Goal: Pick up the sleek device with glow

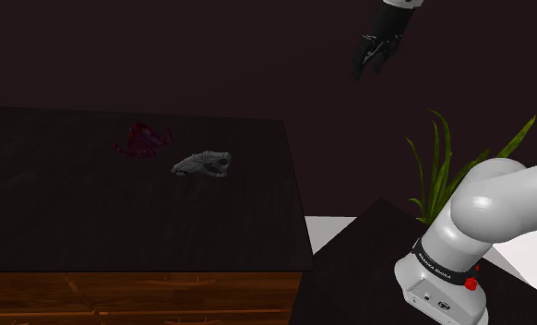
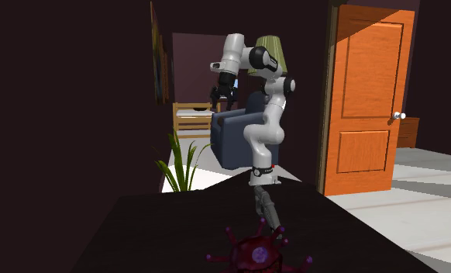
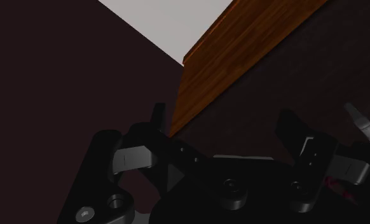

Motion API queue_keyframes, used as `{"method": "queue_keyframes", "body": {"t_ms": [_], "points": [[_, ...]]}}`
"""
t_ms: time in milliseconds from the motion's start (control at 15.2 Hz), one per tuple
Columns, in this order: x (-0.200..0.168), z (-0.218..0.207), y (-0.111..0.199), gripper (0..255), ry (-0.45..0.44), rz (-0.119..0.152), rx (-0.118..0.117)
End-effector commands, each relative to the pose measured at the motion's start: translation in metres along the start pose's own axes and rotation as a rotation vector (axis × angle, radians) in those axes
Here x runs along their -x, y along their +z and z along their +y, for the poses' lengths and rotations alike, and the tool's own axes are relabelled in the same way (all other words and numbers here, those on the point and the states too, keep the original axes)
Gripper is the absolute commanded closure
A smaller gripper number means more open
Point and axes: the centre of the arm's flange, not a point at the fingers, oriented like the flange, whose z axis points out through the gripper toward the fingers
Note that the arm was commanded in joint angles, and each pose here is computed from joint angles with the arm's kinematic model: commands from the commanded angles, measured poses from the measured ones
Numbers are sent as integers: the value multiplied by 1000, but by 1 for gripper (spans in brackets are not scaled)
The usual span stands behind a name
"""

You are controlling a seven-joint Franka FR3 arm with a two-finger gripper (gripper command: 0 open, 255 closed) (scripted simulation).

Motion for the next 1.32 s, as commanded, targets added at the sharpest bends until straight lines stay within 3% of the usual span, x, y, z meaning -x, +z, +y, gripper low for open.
{"method": "queue_keyframes", "body": {"t_ms": [0, 660, 1254], "points": [[0, 0, 0, 0, 0, 0, 0], [-94, -72, 63, 0, -249, -59, -63], [-157, -157, 120, 0, -472, -113, -119]]}}
